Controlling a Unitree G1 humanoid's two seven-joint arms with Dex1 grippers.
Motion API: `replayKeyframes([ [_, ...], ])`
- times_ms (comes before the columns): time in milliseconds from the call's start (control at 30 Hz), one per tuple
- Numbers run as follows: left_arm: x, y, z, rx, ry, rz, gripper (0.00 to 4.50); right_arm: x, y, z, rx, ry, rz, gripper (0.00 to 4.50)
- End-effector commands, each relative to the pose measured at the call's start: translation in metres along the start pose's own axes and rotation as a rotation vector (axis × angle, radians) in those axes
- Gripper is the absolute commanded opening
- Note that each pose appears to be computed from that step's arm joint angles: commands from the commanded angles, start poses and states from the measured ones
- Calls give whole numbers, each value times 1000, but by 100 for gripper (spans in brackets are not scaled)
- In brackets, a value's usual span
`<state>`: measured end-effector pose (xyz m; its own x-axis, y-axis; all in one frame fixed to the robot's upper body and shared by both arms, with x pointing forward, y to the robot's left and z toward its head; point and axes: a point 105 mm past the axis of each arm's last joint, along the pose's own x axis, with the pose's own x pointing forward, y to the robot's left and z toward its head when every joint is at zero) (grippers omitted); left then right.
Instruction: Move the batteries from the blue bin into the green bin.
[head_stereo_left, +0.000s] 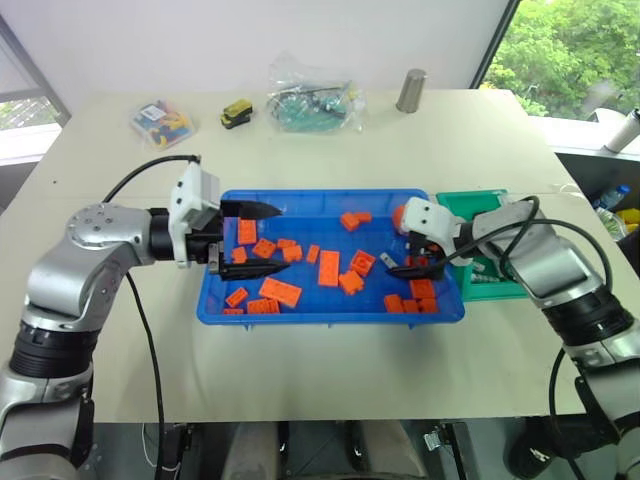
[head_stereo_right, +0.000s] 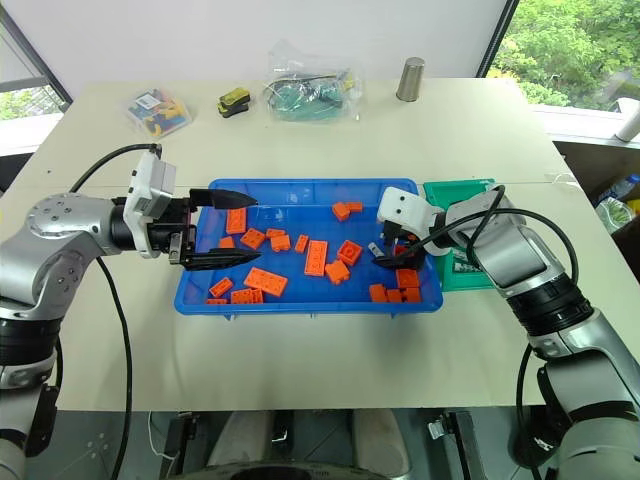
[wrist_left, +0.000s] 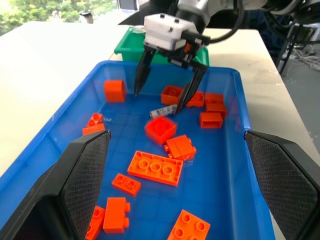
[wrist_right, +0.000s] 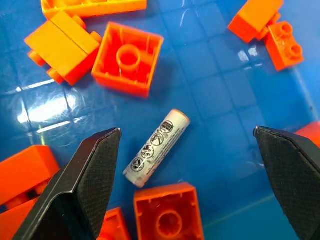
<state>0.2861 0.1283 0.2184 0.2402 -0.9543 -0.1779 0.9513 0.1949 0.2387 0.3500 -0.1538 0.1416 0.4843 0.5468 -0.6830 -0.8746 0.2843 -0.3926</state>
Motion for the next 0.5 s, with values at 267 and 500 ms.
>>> replayKeyframes([
  [267,-4,2,15,58,-17,18,450,3,1,4,14,-3,51,355],
  [500,-4,4,15,61,-20,21,450,5,8,24,149,-63,106,156],
])
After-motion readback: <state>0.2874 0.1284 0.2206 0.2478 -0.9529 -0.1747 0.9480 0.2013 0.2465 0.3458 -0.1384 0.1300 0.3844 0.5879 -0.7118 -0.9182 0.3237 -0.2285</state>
